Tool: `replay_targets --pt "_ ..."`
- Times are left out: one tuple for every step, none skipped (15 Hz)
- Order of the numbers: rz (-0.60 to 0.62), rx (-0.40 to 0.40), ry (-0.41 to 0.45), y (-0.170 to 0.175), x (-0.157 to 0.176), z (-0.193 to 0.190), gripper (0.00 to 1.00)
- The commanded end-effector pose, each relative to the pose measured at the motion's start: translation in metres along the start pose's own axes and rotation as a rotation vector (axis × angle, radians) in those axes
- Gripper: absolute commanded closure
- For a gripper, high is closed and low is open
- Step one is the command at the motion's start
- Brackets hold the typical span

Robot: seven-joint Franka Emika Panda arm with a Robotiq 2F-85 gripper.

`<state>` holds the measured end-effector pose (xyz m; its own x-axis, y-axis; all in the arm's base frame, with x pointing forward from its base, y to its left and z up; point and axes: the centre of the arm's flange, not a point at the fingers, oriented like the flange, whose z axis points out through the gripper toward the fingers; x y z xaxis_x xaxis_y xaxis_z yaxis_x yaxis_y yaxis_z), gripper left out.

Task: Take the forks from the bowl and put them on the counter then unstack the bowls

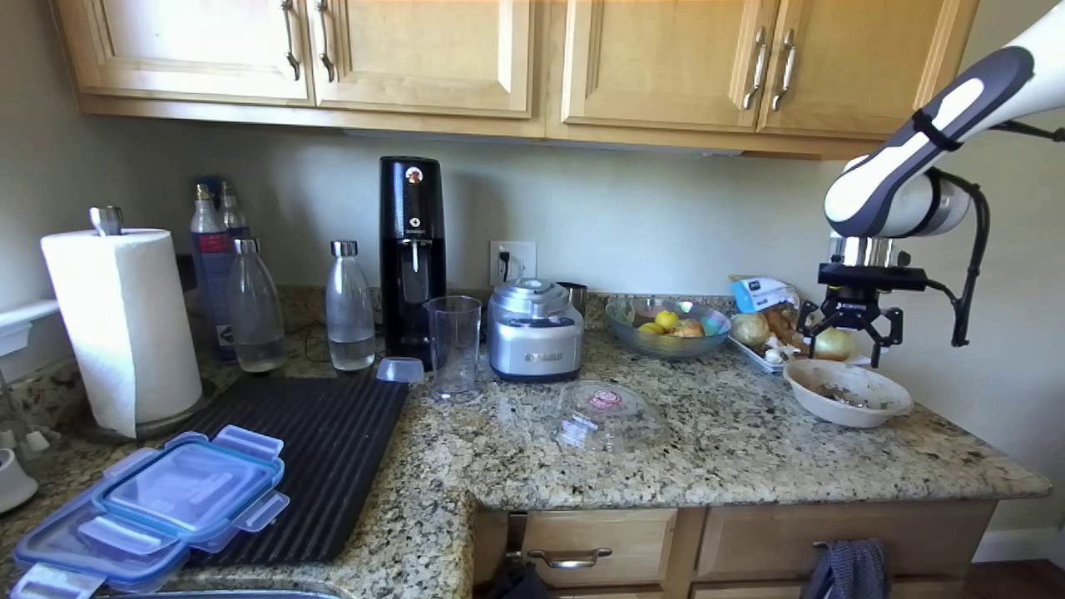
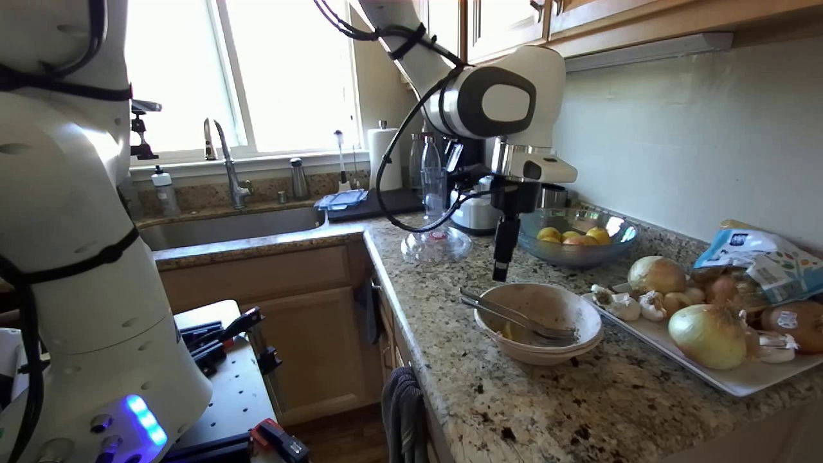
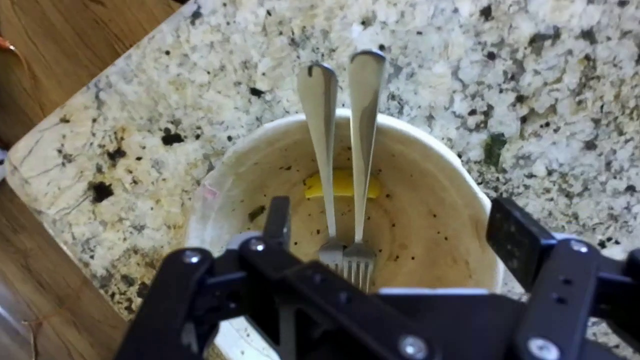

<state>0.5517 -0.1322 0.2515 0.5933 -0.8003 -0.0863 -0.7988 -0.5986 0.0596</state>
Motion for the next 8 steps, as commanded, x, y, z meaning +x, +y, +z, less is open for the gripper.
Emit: replay_targets --pt "0.179 0.058 0.019 -0.002 0.016 0.020 0.00" --pt "0.208 0.062 0.023 -0.002 0.018 0.025 0.00" --pt "0.234 0.065 0.024 -0.002 0.020 0.030 0.00" --pt "0.256 0.068 0.028 -0.001 0.021 0.033 0.00" --pt "0.276 0.068 0.024 0.000 0.022 0.038 0.00" --pt "0.292 0.068 0.023 0.000 0.023 0.041 0.00" --pt "0.309 0.067 0.019 0.001 0.023 0.044 0.00" --pt "0.319 0.070 0.013 0.001 0.023 0.047 0.00"
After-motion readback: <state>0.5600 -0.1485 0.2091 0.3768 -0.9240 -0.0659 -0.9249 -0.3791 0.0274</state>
